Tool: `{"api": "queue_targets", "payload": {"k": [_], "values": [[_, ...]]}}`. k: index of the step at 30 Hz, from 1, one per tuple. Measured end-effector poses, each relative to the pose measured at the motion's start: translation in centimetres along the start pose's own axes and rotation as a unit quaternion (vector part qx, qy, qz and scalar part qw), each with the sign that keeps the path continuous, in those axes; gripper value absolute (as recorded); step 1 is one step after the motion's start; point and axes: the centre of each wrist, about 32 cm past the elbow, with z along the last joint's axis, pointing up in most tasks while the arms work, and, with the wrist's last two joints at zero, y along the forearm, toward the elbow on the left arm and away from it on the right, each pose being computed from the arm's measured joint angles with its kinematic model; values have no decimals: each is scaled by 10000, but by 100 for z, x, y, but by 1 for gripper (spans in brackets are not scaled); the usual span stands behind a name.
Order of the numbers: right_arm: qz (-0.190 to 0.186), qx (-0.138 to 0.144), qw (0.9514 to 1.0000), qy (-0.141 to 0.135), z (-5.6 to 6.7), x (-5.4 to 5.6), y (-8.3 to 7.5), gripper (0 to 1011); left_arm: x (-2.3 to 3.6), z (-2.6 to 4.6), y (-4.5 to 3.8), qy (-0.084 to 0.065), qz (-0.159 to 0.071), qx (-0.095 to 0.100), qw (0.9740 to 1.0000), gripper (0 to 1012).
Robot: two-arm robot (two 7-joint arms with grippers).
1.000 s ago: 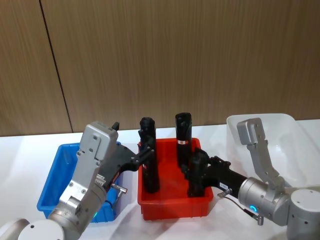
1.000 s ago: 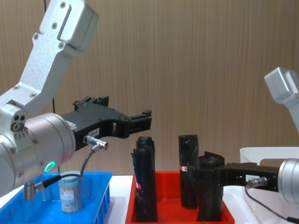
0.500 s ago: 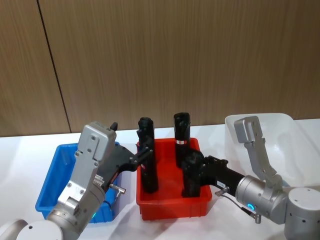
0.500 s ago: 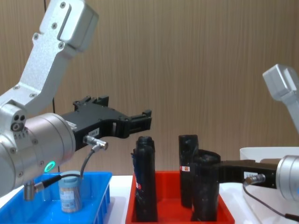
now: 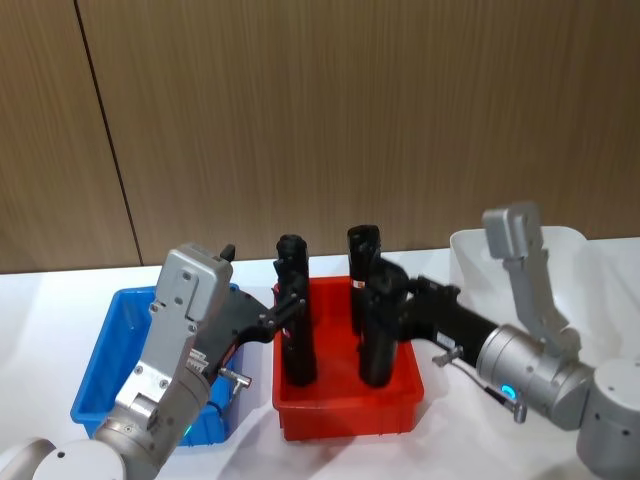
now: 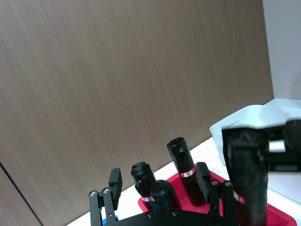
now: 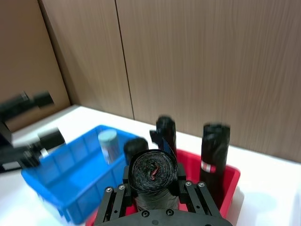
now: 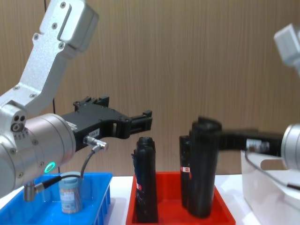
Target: Pick the cotton swabs from the blue box and place them into the white box.
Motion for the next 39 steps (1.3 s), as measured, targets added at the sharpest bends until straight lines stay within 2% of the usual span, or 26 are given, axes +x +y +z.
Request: {"api": "queue_targets", "payload": {"k": [8, 12, 18, 22, 29, 39], "values": [[-126, 413, 9990, -128, 253, -12, -79, 508, 0, 0, 0, 0, 0, 0, 10000, 1004], [-310, 623, 9974, -202, 384, 19, -132, 508, 0, 0, 0, 0, 0, 0, 10000, 1004], [-611, 801, 9943, -347, 506, 91, -196, 508, 0, 0, 0, 0, 0, 0, 10000, 1004], [-810, 858, 9920, -455, 555, 146, -229, 508, 0, 0, 0, 0, 0, 0, 10000, 1004], [-1250, 872, 9857, -712, 625, 318, -293, 508, 0, 0, 0, 0, 0, 0, 10000, 1004], [-1598, 641, 9811, -886, 588, 563, -291, 508, 0, 0, 0, 0, 0, 0, 10000, 1004]]}}
